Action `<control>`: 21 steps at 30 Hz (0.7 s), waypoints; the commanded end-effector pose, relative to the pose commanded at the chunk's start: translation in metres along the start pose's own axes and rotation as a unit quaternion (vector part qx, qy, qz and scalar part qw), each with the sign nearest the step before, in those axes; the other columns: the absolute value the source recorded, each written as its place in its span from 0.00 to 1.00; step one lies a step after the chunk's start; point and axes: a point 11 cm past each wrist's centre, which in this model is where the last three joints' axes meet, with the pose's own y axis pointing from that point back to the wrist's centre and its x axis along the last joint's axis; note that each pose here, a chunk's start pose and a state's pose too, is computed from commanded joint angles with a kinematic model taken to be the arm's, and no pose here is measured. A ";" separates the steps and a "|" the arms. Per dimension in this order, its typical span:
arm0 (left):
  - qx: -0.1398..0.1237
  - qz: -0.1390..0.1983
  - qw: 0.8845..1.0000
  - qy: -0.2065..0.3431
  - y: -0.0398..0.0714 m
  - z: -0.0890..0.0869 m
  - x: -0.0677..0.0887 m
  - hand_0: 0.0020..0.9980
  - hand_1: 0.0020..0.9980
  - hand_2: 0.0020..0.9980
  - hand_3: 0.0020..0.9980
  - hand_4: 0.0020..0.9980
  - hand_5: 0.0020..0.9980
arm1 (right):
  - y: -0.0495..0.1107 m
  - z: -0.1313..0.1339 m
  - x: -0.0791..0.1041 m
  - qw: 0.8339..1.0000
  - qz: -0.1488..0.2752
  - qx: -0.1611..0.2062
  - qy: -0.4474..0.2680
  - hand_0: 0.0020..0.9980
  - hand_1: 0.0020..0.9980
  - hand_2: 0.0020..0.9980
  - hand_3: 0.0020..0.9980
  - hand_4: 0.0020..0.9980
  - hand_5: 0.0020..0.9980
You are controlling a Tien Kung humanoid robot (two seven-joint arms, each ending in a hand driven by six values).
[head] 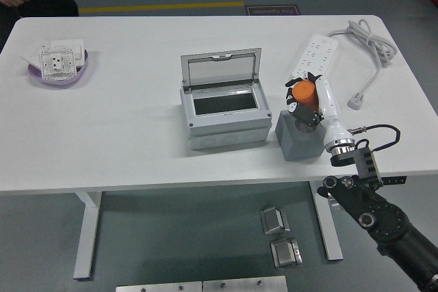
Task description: Pick up the cylinder from the cube,place it in the box,flap close box
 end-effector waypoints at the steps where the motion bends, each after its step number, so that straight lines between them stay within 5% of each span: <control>1: 0.000 0.000 1.000 0.000 0.000 0.000 0.000 0.67 0.66 0.57 0.59 0.51 0.03 | 0.000 0.000 0.000 1.000 0.000 0.000 0.000 0.56 0.34 0.33 0.23 0.00 0.00; 12: 0.007 0.001 1.000 -0.001 0.000 -0.006 0.002 0.67 0.66 0.57 0.59 0.51 0.03 | -0.027 -0.057 -0.039 0.991 -0.097 0.056 0.072 0.57 0.35 0.34 0.23 0.00 0.00; 13: 0.008 0.002 1.000 -0.001 0.000 -0.007 0.003 0.67 0.66 0.57 0.60 0.52 0.04 | -0.030 -0.064 -0.046 0.988 -0.111 0.061 0.084 0.44 0.27 0.33 0.23 0.00 0.00; 18: 0.007 0.005 1.000 -0.001 0.000 -0.006 0.006 0.67 0.66 0.57 0.60 0.52 0.04 | -0.046 -0.086 -0.069 0.973 -0.157 0.072 0.150 0.44 0.27 0.33 0.23 0.00 0.00; 19: 0.007 0.005 1.000 -0.001 0.000 -0.005 0.007 0.67 0.66 0.57 0.60 0.52 0.04 | -0.048 -0.088 -0.071 0.971 -0.163 0.073 0.161 0.13 0.19 0.31 0.21 0.00 0.00; 21: 0.007 0.006 1.000 -0.002 0.000 -0.004 0.007 0.67 0.66 0.57 0.60 0.52 0.04 | -0.053 -0.090 -0.076 0.966 -0.174 0.073 0.179 0.13 0.19 0.31 0.21 0.00 0.00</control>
